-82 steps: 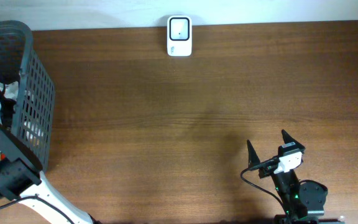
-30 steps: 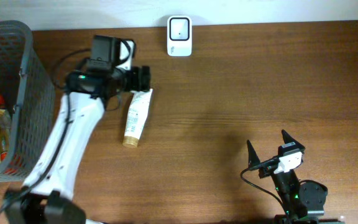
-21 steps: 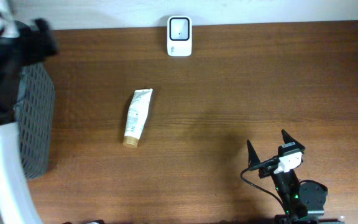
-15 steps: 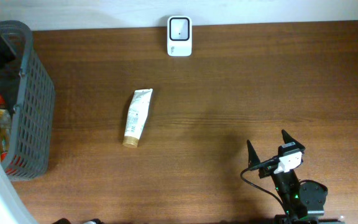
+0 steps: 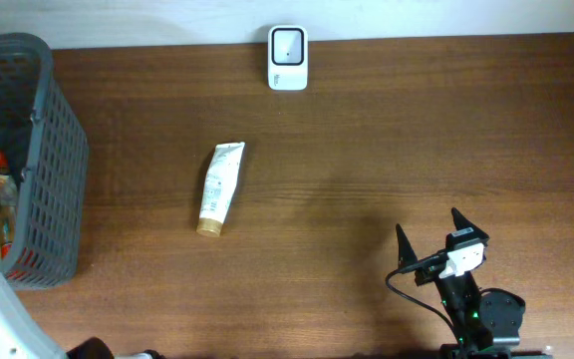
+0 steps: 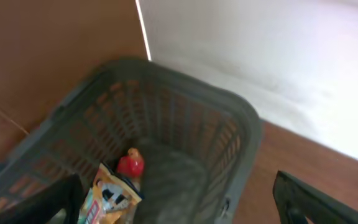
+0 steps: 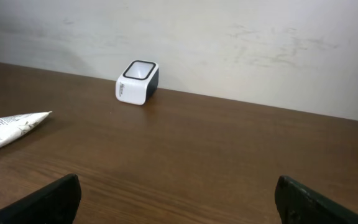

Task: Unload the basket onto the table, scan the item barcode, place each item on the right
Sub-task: 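Reach the left gripper into the basket and grasp the yellow snack bag, then place the yellow snack bag on the table right of the tube, then grasp the orange-red sausage pack in the basket and place it left of the tube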

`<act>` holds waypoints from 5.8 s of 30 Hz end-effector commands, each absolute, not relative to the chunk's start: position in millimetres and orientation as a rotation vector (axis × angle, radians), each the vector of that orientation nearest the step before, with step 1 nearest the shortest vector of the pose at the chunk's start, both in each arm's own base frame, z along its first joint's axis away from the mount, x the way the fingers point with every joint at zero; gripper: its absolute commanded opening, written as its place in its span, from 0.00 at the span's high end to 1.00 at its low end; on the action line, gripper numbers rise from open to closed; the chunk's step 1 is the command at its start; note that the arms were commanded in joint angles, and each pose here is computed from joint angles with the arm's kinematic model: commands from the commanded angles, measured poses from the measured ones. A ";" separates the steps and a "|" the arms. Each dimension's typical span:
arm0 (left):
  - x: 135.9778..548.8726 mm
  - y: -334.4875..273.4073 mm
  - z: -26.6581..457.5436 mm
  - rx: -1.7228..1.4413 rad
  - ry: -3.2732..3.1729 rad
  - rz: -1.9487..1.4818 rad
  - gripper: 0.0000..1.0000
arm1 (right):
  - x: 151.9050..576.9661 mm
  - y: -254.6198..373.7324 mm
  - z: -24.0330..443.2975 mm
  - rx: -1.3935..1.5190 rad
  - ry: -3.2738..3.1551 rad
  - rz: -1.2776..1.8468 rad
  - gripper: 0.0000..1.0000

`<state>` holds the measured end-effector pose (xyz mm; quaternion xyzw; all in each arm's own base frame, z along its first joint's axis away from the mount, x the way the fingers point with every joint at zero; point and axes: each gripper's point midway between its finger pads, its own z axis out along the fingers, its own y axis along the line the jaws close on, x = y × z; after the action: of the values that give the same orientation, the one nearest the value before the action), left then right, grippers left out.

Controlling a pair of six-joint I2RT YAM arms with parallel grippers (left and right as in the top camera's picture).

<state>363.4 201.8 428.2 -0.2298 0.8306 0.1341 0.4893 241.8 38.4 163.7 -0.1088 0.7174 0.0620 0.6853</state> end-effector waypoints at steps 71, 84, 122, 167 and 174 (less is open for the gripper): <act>323.5 207.1 454.9 -0.499 1.856 0.638 1.00 | 241.9 37.1 161.5 -0.237 1.610 0.139 0.01; 397.6 -125.3 186.9 -0.002 2.679 -0.145 1.00 | 241.9 37.2 161.5 -0.237 1.610 0.139 0.01; 286.0 278.5 141.5 -0.914 2.607 0.451 0.08 | 241.9 37.2 161.5 -0.237 1.610 0.139 0.01; 316.6 143.4 434.6 -0.409 1.878 0.429 1.00 | 241.9 37.2 161.5 -0.237 1.610 0.139 0.01; 360.8 -6.6 274.3 0.045 2.477 0.180 1.00 | 241.9 37.2 161.5 -0.237 1.610 0.139 0.01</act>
<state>352.5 6.7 325.3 0.0145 0.9132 0.0721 0.4008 241.8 38.4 163.7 -0.1084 0.7175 0.0624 0.6853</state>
